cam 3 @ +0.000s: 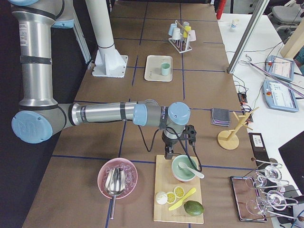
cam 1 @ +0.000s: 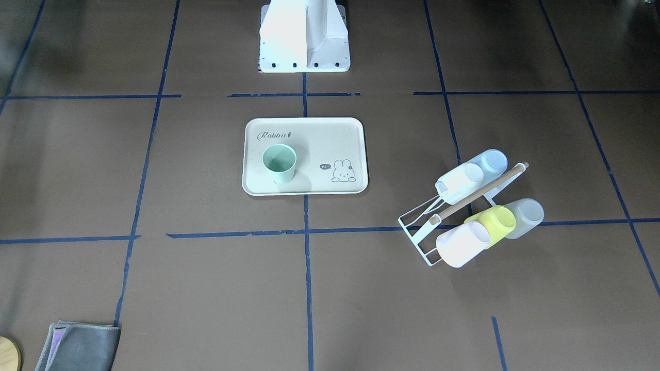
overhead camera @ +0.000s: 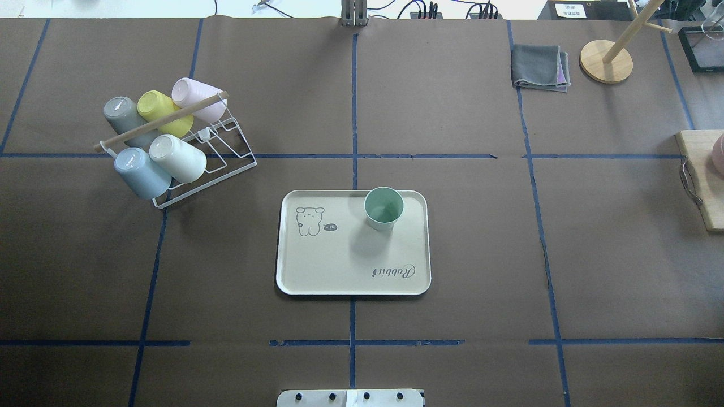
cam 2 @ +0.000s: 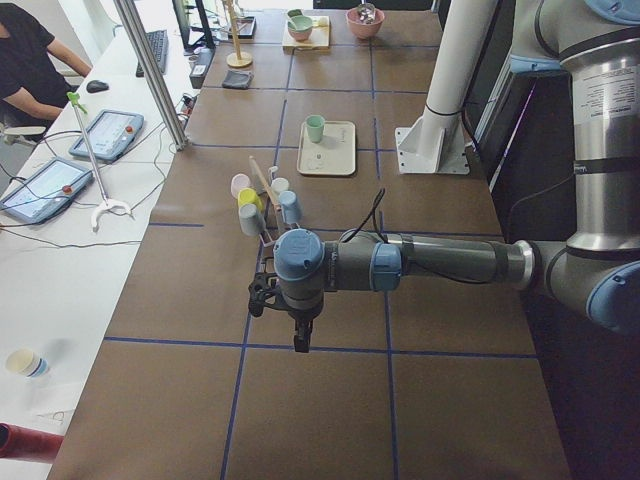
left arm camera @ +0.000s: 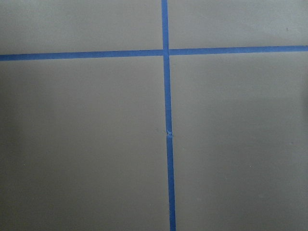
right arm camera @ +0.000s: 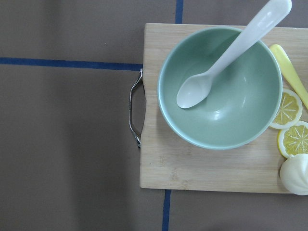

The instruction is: Pick up and place green cup on tray

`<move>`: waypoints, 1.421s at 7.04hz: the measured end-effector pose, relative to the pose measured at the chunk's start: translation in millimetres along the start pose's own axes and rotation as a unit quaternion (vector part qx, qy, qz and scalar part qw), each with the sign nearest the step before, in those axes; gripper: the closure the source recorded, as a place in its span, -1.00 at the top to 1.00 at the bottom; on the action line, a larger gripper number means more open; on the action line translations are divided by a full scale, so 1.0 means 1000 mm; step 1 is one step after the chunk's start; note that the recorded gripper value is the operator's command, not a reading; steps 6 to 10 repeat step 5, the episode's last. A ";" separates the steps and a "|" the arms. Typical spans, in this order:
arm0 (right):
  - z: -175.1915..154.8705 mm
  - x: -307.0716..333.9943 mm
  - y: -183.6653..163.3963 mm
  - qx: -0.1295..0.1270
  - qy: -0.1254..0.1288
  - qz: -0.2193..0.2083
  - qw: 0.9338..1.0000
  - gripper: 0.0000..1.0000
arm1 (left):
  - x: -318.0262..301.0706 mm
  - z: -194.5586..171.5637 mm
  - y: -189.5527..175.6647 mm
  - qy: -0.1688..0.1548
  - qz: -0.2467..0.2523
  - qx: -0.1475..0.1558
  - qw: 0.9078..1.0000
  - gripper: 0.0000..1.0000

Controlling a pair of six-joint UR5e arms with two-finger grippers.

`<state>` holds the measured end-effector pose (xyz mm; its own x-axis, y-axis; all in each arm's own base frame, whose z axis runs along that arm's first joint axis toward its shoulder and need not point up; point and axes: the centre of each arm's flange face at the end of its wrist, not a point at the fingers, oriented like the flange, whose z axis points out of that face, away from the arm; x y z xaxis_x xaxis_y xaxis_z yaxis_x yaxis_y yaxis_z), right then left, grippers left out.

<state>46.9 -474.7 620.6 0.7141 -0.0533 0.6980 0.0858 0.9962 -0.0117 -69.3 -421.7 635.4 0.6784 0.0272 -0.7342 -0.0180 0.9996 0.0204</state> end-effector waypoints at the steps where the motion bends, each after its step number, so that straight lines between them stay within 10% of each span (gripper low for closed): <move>1: 0.000 0.000 0.000 0.001 0.001 -0.003 1.000 1.00 | -0.004 0.005 0.002 0.000 -0.006 -0.006 1.000 1.00; 10: -0.007 -0.004 0.005 0.009 0.008 -0.010 1.000 1.00 | -0.012 0.018 0.008 -0.017 -0.014 -0.026 0.999 1.00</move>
